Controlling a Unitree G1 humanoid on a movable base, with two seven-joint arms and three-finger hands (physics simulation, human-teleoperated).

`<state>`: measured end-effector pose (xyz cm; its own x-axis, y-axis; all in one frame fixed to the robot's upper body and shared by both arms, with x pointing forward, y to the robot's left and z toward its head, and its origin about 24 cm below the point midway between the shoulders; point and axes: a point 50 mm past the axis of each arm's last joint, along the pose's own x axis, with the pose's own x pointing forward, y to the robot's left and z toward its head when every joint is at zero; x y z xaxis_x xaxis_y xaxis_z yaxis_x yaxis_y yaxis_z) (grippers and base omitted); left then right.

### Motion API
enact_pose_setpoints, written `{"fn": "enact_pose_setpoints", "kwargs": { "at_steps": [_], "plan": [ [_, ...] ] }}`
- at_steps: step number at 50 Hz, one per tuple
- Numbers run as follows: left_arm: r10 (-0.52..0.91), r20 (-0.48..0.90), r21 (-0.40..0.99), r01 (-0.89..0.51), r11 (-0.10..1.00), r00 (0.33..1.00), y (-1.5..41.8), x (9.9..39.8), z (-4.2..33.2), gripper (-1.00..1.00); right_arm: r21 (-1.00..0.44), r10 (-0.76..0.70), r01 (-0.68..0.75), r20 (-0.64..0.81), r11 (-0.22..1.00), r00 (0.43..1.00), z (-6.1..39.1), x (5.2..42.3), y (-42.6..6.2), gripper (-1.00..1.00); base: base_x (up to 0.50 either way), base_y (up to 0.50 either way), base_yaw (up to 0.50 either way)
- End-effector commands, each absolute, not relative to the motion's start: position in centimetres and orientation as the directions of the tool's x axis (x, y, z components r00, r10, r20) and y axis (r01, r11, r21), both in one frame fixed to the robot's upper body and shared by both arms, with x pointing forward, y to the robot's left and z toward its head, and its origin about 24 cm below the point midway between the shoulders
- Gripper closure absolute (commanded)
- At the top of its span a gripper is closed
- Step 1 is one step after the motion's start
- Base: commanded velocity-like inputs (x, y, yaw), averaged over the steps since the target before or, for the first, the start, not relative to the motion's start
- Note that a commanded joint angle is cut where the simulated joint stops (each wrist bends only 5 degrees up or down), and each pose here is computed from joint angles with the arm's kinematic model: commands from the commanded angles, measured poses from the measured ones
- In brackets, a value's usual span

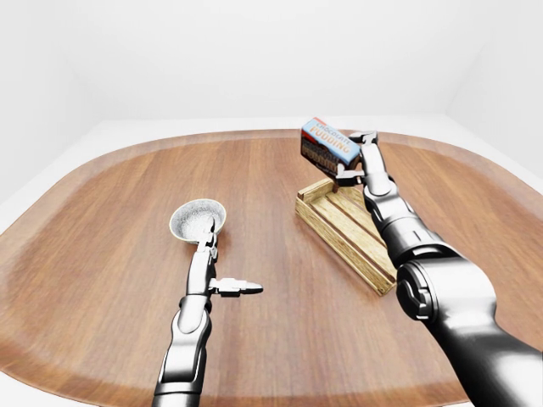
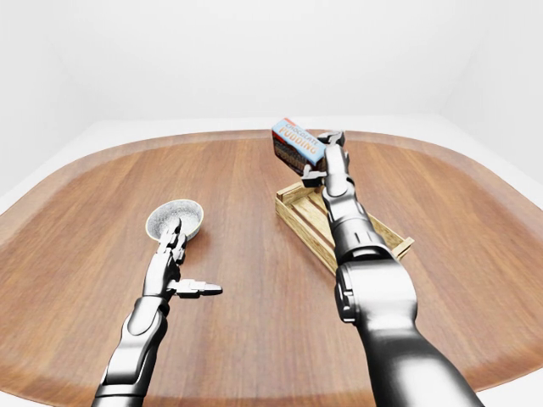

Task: Pick up the chocolate pudding and put it in the tray.

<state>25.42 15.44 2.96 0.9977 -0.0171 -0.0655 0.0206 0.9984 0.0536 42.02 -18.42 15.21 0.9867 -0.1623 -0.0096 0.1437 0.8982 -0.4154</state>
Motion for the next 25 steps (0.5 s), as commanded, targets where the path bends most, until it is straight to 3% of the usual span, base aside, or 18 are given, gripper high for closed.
{"fn": "enact_pose_setpoints", "kwargs": {
  "at_steps": [1,25],
  "plan": [
    [-0.025,-0.052,0.039,0.027,0.999,0.998,15.5,25.4,3.2,-1.0,-0.372,-0.194,0.166,-0.038,0.913,0.98,14.0,41.6,-19.1,1.0,0.0,0.0,0.0],
    [-0.024,-0.054,0.037,0.026,0.999,0.998,15.5,25.5,2.9,-1.0,-0.38,-0.257,0.197,-0.116,0.904,0.959,10.8,40.3,-21.2,1.0,0.0,0.0,0.0]
  ]
}}
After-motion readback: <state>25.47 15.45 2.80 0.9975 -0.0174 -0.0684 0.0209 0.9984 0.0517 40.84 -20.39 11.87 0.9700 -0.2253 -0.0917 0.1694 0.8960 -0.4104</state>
